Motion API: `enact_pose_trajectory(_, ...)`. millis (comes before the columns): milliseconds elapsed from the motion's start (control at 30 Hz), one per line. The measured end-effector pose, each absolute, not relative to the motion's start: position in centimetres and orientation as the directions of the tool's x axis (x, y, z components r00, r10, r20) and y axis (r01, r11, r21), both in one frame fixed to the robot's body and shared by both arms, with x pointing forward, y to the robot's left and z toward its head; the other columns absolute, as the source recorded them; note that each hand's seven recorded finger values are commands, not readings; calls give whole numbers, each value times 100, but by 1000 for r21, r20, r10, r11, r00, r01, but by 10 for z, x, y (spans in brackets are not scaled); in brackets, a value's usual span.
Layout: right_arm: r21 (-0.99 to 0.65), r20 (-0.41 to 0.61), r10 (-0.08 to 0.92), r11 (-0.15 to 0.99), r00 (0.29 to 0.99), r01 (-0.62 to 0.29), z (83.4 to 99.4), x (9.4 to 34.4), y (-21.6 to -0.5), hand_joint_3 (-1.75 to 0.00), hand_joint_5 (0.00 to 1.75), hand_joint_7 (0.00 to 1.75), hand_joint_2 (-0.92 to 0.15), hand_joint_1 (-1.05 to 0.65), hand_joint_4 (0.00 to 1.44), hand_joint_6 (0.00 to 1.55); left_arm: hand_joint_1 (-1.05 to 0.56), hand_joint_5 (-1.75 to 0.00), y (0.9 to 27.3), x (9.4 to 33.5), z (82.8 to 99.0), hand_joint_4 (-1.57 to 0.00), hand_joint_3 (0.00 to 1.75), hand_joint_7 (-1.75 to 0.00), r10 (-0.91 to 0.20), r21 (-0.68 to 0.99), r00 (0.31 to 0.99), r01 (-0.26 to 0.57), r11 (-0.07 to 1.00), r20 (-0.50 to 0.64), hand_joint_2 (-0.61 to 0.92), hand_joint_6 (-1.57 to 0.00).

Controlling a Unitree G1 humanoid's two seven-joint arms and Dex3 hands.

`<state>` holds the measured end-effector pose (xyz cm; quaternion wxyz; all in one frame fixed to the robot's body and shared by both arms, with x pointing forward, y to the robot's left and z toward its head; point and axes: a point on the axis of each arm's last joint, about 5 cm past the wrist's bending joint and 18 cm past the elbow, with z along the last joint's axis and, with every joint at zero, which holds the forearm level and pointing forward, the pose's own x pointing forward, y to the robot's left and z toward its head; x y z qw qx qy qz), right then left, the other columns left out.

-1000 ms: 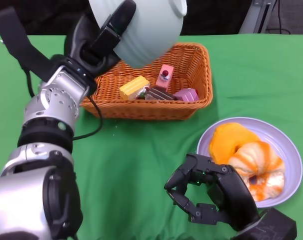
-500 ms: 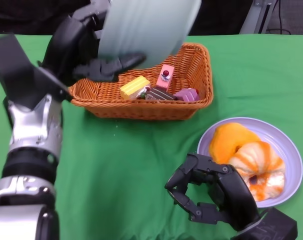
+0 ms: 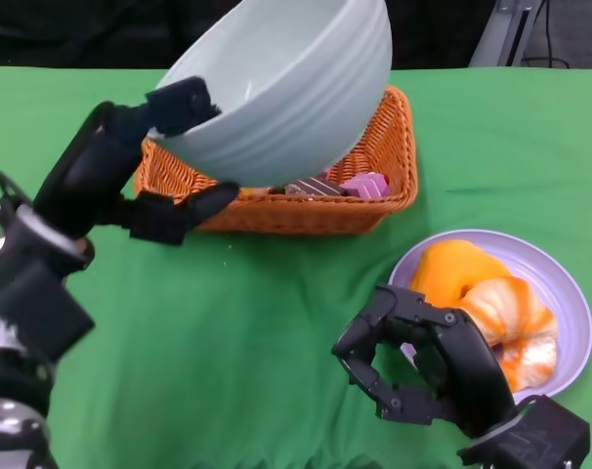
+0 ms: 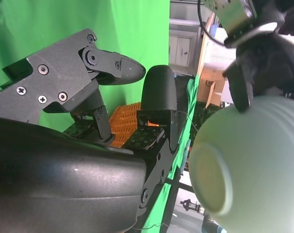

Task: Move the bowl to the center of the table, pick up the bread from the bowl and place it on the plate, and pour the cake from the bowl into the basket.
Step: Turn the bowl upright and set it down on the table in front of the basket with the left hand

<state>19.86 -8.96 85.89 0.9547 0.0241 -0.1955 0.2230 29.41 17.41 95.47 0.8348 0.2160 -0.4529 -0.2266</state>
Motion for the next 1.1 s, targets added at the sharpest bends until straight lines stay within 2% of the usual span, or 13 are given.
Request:
enact_pose_trajectory(67,-40,383,411,902,827,-430,859,199,-90,-70,163,126,-64,-24,71,69,-3,-172,178,289,949,-69,138,-149,-581,594,480,143,792,658,38,-72)
enact_pose_trajectory(100,-40,382,408,903,829,-427,859,199,-91,-68,162,125,-65,-24,71,69,-2,-165,180,286,947,-75,136,-145,-583,606,474,124,786,659,38,-75)
enact_pose_trajectory(233,-32,366,402,907,839,-420,859,200,-92,-66,158,124,-66,-21,70,69,-4,-156,187,275,938,-83,122,-141,-564,610,435,41,791,702,47,-76)
enact_pose_trajectory(333,-16,365,391,910,845,-415,859,200,-93,-65,155,122,-66,-19,72,69,-5,-150,194,270,933,-85,119,-138,-562,625,440,0,780,701,48,-75)
enact_pose_trajectory(467,-13,371,382,913,846,-407,860,201,-95,-66,152,121,-66,-17,73,69,-6,-155,201,262,925,-84,117,-131,-556,647,454,-60,760,696,50,-77)
enact_pose_trajectory(600,-5,377,374,916,847,-401,860,202,-96,-67,151,119,-66,-17,73,70,-1,-171,205,255,916,-76,120,-129,-544,654,464,-108,749,699,44,-77)
enact_pose_trajectory(767,-8,384,372,917,845,-400,859,202,-96,-70,150,118,-65,-18,73,70,-5,-154,208,250,903,-85,108,-123,-544,673,466,-164,721,697,46,-80)
enact_pose_trajectory(833,-8,384,372,917,845,-400,859,203,-96,-71,150,118,-65,-18,72,70,-8,-151,209,247,896,-92,111,-121,-542,676,467,-183,714,699,42,-86)
enact_pose_trajectory(1000,-12,383,367,920,848,-393,859,203,-98,-71,149,119,-64,-20,71,70,-4,-161,213,240,877,-85,115,-123,-558,692,446,-230,685,700,44,-84)
enact_pose_trajectory(1100,-15,382,361,923,851,-385,860,203,-99,-71,149,119,-64,-21,72,70,-2,-157,217,234,867,-85,119,-121,-575,703,434,-233,672,694,41,-84)
